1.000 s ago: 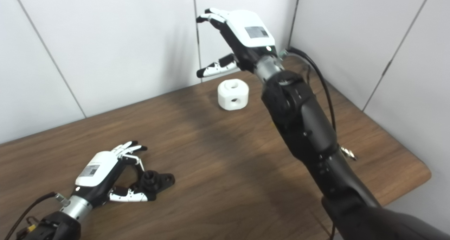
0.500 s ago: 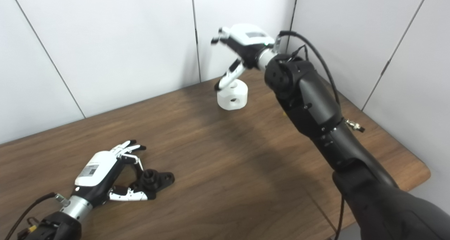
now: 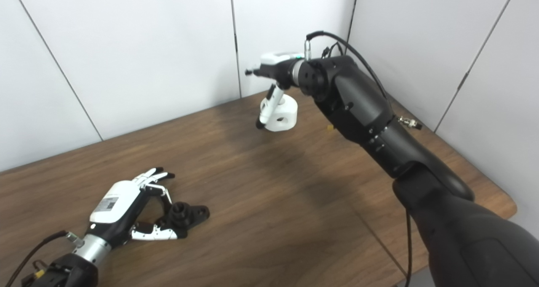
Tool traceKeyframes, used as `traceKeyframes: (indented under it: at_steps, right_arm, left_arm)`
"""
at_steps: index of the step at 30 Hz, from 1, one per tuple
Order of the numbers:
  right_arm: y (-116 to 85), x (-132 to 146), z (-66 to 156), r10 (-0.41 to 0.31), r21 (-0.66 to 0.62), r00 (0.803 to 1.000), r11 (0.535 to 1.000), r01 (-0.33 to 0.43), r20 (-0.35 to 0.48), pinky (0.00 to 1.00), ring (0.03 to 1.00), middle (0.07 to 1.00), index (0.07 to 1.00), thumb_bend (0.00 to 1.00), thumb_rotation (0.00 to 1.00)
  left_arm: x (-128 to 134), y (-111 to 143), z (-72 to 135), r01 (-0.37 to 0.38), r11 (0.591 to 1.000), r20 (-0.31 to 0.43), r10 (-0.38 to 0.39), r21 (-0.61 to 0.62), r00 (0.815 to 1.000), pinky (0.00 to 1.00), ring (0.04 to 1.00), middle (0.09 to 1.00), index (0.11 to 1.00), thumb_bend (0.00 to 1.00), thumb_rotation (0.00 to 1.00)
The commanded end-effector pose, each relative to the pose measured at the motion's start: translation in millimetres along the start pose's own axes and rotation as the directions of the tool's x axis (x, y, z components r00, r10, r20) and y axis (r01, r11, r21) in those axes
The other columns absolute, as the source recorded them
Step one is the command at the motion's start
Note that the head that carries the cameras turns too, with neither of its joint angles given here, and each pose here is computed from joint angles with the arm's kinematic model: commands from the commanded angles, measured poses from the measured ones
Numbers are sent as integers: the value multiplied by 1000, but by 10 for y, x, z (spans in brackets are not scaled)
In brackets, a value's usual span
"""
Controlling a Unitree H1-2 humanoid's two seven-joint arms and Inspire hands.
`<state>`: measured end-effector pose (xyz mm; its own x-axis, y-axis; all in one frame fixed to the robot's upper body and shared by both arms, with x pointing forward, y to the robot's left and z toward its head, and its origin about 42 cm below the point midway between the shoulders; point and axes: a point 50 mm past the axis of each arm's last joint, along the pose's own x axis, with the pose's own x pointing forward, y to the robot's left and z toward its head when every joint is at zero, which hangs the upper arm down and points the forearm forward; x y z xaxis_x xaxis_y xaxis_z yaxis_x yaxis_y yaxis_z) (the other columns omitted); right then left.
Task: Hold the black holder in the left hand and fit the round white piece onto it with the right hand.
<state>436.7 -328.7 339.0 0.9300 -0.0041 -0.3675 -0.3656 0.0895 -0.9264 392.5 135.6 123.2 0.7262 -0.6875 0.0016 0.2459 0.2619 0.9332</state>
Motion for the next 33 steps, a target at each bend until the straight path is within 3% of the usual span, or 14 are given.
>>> traceKeyframes:
  at_steps: [1, 5, 19, 27, 33]
  right_arm:
    - [-370, -86, -22, -103, -26, 995, 994, 102, -20, 888, 1000, 1000, 970, 1000, 340]
    - [-354, -40, -45, -97, -20, 995, 995, 97, -29, 923, 1000, 1000, 974, 1000, 331]
    - [-352, 6, -205, -120, -5, 990, 993, 120, -79, 781, 1000, 1000, 988, 1000, 316]
    - [-300, 63, -355, -188, -58, 978, 981, 183, -91, 941, 1000, 1000, 961, 996, 309]
    - [-232, 137, -405, -221, -59, 971, 974, 217, -95, 988, 1000, 1000, 935, 961, 296]
  left_arm:
    - [-326, -360, -334, 217, 974, -220, -198, 65, 955, 924, 951, 877, 483, 525, 58]
    - [-333, -361, -334, 202, 977, -216, -184, 68, 959, 933, 947, 867, 483, 524, 57]
    - [-366, -351, -369, 220, 973, -223, -200, 69, 954, 925, 961, 878, 483, 525, 58]
    - [-370, -370, -362, 209, 976, -223, -191, 58, 956, 938, 955, 873, 483, 524, 57]
    - [-353, -374, -340, 212, 975, -214, -194, 67, 957, 925, 951, 873, 482, 524, 57]
